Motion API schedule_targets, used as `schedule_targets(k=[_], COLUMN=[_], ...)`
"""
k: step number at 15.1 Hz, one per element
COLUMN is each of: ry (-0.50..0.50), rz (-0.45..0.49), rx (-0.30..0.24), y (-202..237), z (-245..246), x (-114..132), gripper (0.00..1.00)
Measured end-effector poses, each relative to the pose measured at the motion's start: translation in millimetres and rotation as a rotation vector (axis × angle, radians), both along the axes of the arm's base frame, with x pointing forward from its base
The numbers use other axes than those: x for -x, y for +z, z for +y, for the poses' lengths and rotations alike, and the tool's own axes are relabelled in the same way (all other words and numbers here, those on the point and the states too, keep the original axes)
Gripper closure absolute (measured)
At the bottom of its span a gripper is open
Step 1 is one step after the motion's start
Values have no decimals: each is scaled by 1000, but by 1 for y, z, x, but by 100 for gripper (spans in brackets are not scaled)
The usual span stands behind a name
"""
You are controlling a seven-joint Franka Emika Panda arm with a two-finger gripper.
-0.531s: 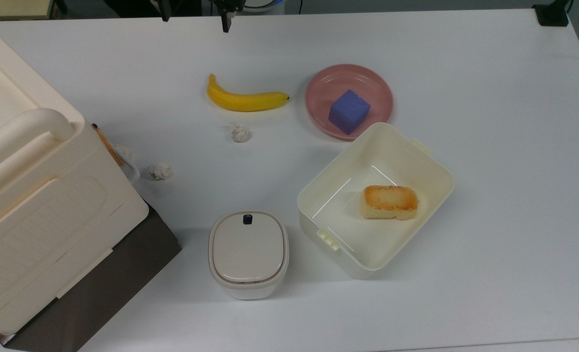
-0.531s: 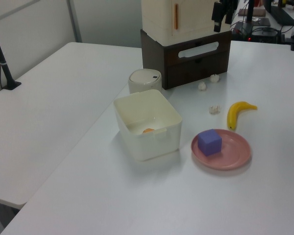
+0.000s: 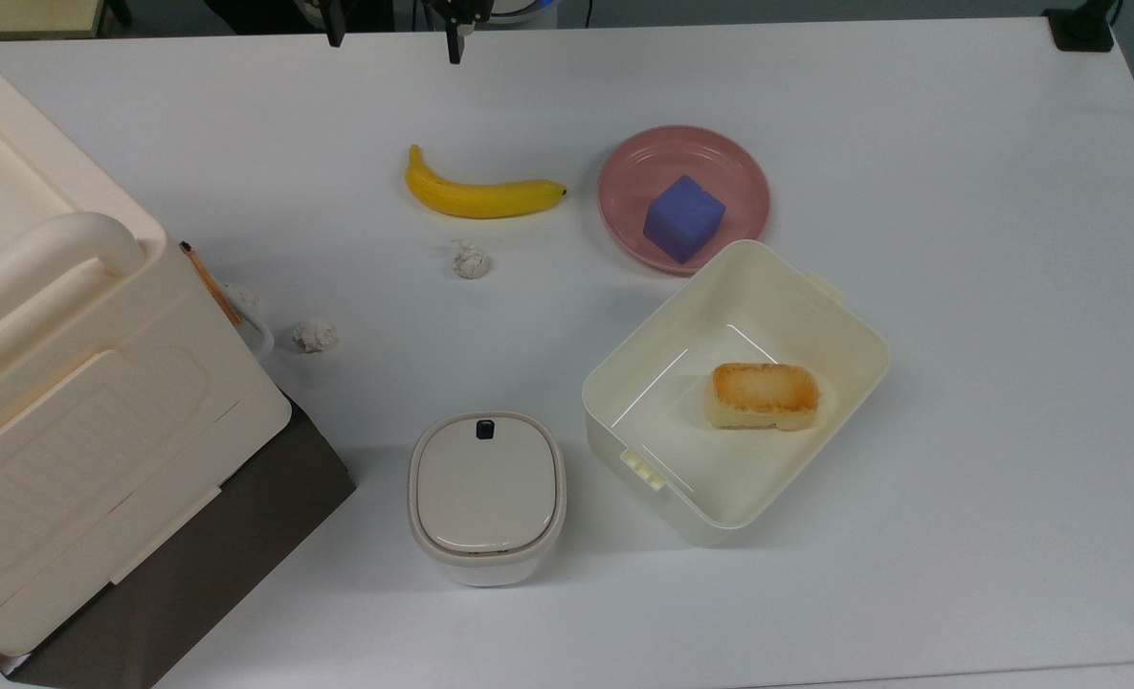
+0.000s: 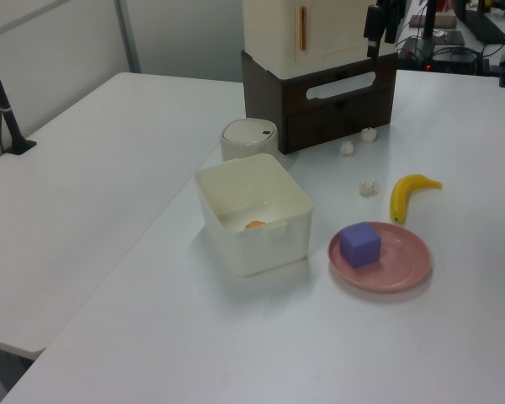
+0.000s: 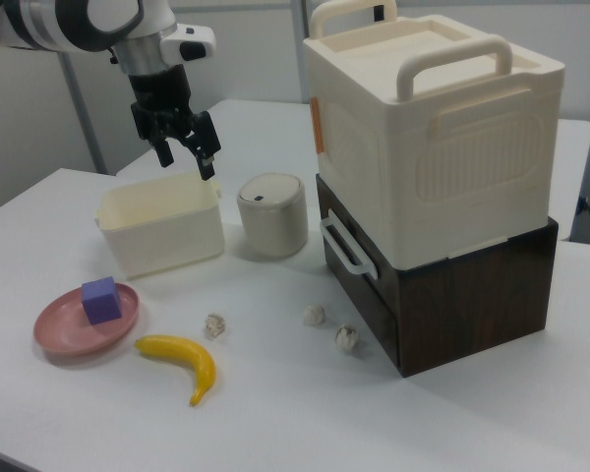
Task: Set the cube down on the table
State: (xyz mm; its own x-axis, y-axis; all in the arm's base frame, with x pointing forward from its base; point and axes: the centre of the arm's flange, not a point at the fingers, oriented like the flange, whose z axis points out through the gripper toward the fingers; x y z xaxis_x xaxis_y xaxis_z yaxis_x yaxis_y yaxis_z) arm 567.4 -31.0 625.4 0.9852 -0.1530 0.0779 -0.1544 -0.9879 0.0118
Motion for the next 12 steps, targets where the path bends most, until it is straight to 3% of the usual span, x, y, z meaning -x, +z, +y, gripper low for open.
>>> schedule_targets(k=[12], ry=[27], rz=[68], rx=[-3], y=[-12], z=[13], x=[5], gripper=[0])
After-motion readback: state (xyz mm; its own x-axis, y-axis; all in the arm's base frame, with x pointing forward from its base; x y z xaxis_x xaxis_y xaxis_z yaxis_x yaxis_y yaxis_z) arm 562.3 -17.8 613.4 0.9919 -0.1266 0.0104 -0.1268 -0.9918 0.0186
